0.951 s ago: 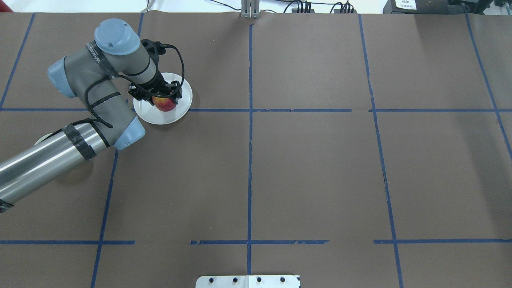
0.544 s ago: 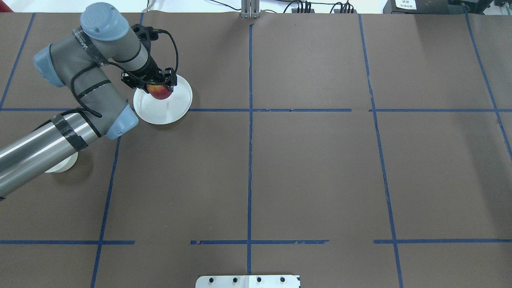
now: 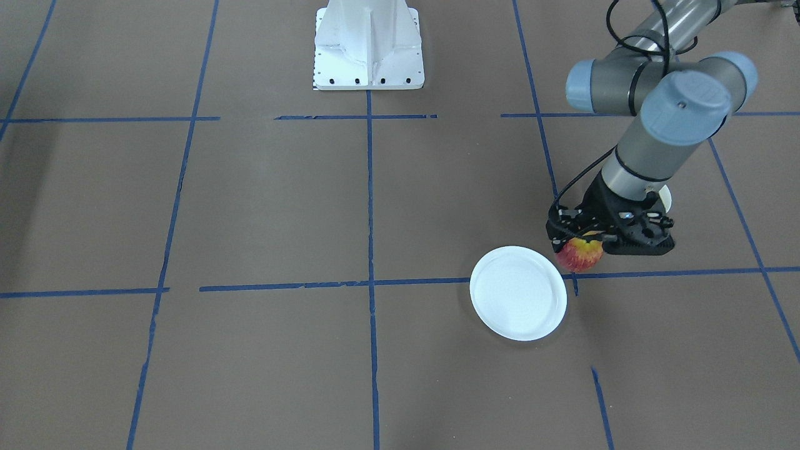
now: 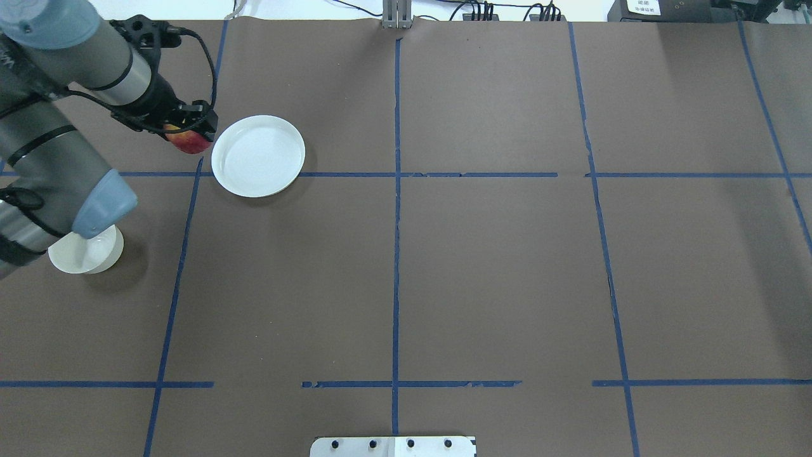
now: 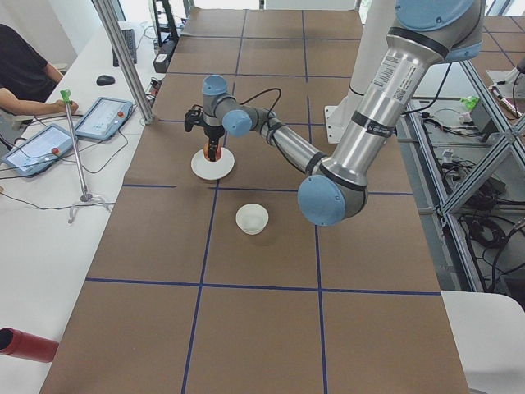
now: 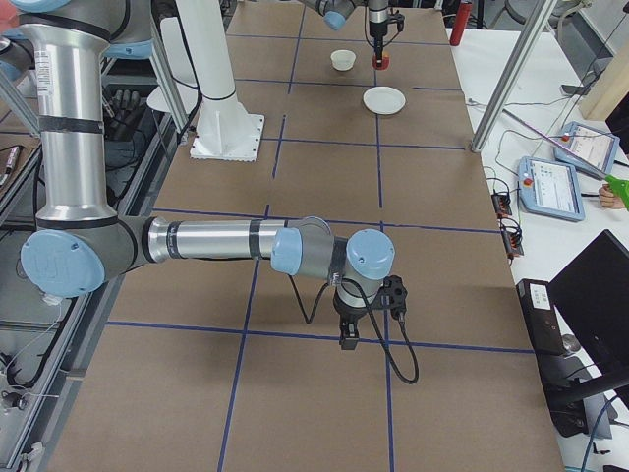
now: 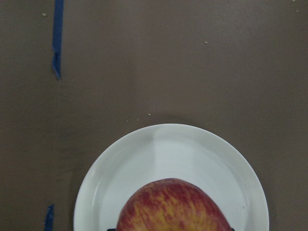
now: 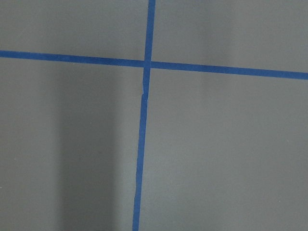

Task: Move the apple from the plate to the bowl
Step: 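Lift the apple with the left gripper and carry it over the bowl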

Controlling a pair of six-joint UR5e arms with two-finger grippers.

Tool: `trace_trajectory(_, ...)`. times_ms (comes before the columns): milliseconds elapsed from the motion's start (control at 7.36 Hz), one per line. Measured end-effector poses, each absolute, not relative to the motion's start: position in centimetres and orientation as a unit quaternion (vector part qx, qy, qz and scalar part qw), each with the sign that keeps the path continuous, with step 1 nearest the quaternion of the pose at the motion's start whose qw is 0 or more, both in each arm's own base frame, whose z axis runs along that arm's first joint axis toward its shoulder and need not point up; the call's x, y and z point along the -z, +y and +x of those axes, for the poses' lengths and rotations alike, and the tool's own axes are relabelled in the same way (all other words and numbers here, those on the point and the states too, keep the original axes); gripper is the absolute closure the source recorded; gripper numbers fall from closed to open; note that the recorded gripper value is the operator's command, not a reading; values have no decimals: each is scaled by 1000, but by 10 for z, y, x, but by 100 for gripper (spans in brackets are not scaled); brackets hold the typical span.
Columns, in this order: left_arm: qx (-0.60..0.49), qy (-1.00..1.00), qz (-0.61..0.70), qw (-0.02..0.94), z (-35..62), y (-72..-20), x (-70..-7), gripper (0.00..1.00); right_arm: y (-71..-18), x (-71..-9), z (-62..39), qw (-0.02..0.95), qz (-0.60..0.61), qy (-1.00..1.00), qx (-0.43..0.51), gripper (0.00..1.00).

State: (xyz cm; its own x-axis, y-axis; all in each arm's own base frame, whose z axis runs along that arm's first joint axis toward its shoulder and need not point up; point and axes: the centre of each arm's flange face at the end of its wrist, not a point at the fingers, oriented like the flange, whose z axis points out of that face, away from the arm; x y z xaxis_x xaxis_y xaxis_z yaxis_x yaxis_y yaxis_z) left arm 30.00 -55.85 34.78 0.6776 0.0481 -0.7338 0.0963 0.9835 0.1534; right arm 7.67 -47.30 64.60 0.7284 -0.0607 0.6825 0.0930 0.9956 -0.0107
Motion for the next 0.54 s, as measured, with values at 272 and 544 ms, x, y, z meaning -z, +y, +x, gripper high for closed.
trace_trajectory(272,16,403,97,910,254,-502,-406,100,-473,-646,77,929,-22,-366,41,0)
trace_trajectory(544,31,414,102,904,224,-461,-467,100,-473,-646,77,929,-22,-366,41,0)
